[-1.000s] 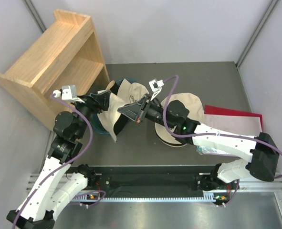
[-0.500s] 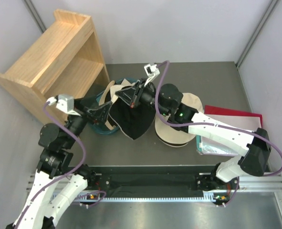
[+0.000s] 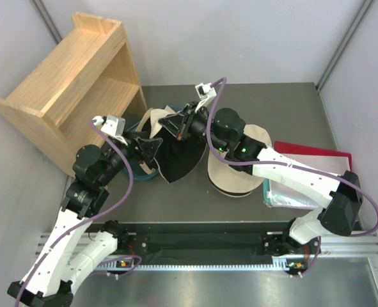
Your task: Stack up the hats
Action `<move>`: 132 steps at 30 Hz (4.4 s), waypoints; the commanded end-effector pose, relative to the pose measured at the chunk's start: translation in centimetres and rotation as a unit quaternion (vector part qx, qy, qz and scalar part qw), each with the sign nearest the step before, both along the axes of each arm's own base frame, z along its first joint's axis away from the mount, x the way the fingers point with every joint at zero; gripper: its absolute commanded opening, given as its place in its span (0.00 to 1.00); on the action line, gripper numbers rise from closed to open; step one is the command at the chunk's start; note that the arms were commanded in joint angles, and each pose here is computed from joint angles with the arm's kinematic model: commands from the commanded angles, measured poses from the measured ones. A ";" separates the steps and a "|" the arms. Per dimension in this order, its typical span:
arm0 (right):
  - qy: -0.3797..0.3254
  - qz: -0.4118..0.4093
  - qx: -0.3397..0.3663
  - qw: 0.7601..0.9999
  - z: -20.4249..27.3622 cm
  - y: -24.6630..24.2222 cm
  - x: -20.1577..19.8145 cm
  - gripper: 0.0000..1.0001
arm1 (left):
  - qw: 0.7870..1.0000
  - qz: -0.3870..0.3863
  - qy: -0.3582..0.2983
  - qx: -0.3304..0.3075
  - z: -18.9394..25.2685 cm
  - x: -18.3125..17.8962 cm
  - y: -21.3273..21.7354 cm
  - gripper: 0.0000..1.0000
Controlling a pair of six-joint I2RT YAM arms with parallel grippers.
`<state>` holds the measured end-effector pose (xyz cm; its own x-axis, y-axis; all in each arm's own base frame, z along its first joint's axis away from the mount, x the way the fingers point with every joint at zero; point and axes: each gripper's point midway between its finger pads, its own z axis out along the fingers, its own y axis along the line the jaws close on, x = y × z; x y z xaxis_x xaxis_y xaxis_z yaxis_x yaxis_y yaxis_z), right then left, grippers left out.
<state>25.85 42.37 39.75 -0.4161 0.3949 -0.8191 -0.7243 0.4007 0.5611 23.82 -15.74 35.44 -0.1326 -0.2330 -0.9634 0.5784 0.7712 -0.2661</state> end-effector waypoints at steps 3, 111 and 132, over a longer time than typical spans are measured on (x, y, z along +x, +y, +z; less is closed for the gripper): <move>-0.030 -0.001 0.044 0.999 4.3 -1.3 1.1 0.00 | 1.000 0.018 0.003 0.000 -0.5 1.6 -0.1 0.50; 0.099 -0.164 -0.092 0.977 -14.5 -28.9 -7.7 0.00 | 0.955 -0.126 0.138 -0.230 -5.1 -5.6 -19.5 0.83; 0.132 -0.147 -0.115 0.973 -17.9 -28.5 -8.5 0.00 | 0.926 -0.125 0.247 -0.255 -10.1 -3.9 -21.9 0.81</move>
<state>18.32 13.66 22.84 -0.4913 0.3837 -0.7819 -0.3931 0.7034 0.5922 20.04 -36.91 24.29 -0.6172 -0.5120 -0.5975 0.4403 0.4046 -0.8015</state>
